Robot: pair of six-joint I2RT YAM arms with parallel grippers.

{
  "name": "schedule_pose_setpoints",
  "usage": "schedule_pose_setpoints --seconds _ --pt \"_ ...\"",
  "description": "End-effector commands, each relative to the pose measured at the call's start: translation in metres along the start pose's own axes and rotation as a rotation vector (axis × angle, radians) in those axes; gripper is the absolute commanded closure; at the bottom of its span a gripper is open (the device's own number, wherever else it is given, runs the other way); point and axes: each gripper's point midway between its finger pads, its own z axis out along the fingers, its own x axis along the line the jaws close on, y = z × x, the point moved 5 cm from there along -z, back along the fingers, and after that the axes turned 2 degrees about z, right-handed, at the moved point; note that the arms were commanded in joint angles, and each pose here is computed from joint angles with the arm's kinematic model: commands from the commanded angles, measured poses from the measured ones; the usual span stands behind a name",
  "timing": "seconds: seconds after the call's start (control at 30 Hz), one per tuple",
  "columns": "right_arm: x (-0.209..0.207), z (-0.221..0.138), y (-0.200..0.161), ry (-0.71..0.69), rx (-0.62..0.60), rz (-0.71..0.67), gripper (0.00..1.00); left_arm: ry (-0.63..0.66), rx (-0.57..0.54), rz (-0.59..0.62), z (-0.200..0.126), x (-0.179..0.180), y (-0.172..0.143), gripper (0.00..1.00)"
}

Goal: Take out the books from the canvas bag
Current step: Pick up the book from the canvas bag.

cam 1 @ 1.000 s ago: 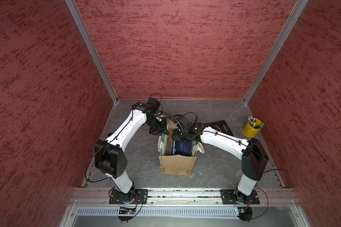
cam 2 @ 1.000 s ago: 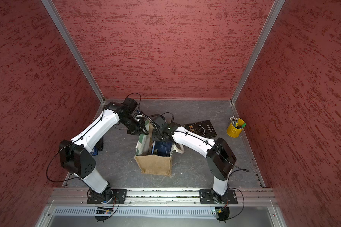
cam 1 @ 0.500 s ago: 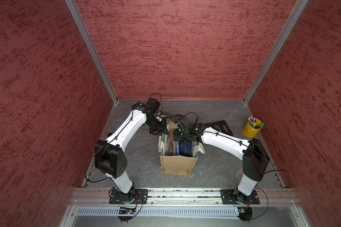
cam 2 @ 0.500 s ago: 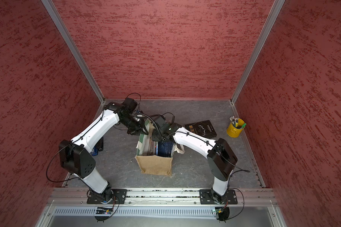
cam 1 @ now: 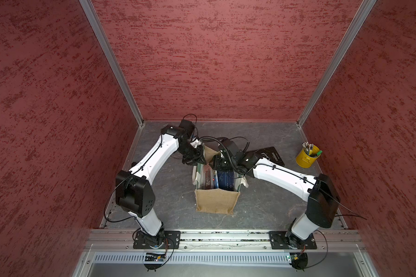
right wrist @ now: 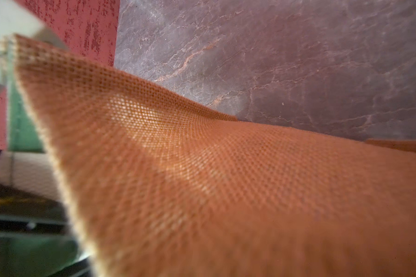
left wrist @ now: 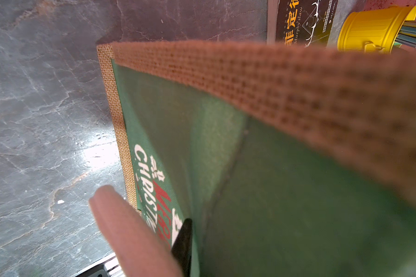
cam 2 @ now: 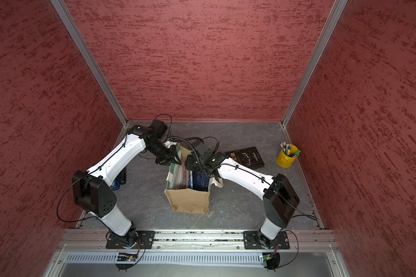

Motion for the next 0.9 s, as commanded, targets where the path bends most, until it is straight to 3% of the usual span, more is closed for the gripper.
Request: schedule_pose_setpoints --seconds 0.0,0.1,0.33,0.4,0.7,0.77,0.87 --pt "0.005 0.009 0.004 0.070 -0.002 0.031 0.50 -0.010 -0.003 -0.001 0.000 0.001 0.001 0.76" --pt "0.002 0.015 0.002 0.073 0.014 0.031 0.49 -0.011 -0.001 -0.003 0.001 0.002 0.001 0.76" --pt "0.005 0.014 0.003 0.152 0.017 0.023 0.80 -0.014 -0.004 -0.014 0.000 0.005 0.003 0.76" --pt "0.008 0.012 0.004 0.179 0.015 0.014 0.85 -0.014 -0.006 -0.014 -0.001 0.006 0.004 0.76" --pt "0.005 0.025 0.002 0.181 0.050 0.005 0.88 -0.018 -0.007 -0.020 -0.001 0.008 0.006 0.76" --pt "-0.001 0.031 0.001 0.133 0.063 0.008 0.77 -0.018 -0.008 -0.021 -0.001 0.009 0.007 0.76" --pt "-0.008 0.038 -0.001 0.076 0.085 -0.003 0.73 -0.019 -0.011 -0.025 -0.002 0.010 0.007 0.76"
